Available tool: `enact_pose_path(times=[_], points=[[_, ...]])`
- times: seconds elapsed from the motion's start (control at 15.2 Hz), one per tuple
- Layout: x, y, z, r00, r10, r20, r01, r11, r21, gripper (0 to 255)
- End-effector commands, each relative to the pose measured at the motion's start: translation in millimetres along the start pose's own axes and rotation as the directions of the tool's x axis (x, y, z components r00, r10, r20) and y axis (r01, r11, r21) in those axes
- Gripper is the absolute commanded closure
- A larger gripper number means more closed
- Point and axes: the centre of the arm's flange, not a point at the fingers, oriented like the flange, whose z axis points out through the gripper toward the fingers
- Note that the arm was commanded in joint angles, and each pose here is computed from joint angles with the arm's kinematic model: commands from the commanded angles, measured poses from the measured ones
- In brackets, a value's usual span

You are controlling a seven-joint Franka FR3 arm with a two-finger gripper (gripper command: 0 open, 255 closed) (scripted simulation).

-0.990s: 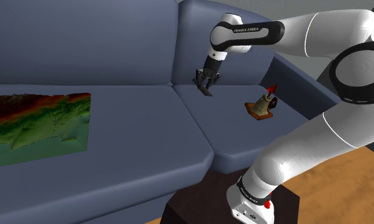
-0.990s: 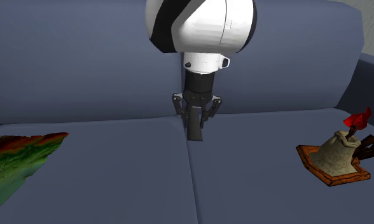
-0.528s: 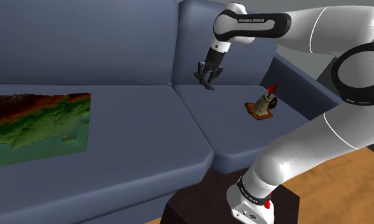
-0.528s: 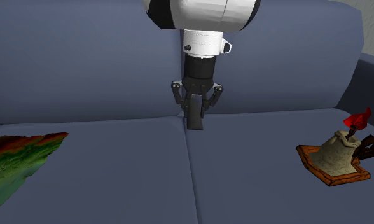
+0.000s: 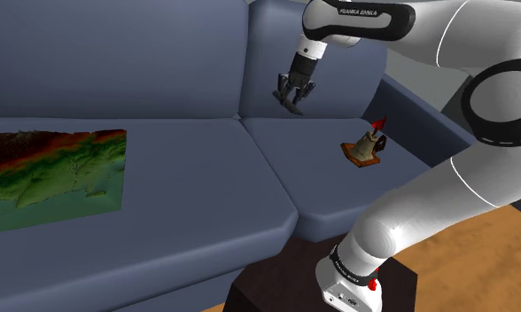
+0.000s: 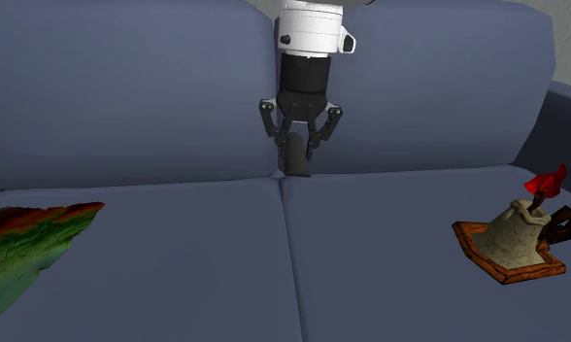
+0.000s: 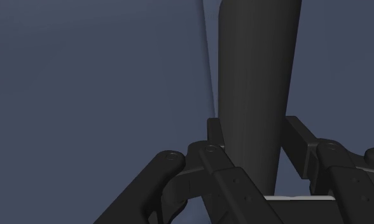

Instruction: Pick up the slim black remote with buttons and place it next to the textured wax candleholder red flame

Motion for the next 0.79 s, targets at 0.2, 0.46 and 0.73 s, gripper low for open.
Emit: enact_pose_path(times=[0.2,0.46,0.73], points=[[-0.7,-0.6,-27.7,1.000,0.000,0.000,0.000,1.000,0.000,255],[-0.8,-2.2,-48.7,1.000,0.000,0.000,0.000,1.000,0.000,255],[-0.9,-3.6,-67.2,1.000,0.000,0.000,0.000,1.000,0.000,255]])
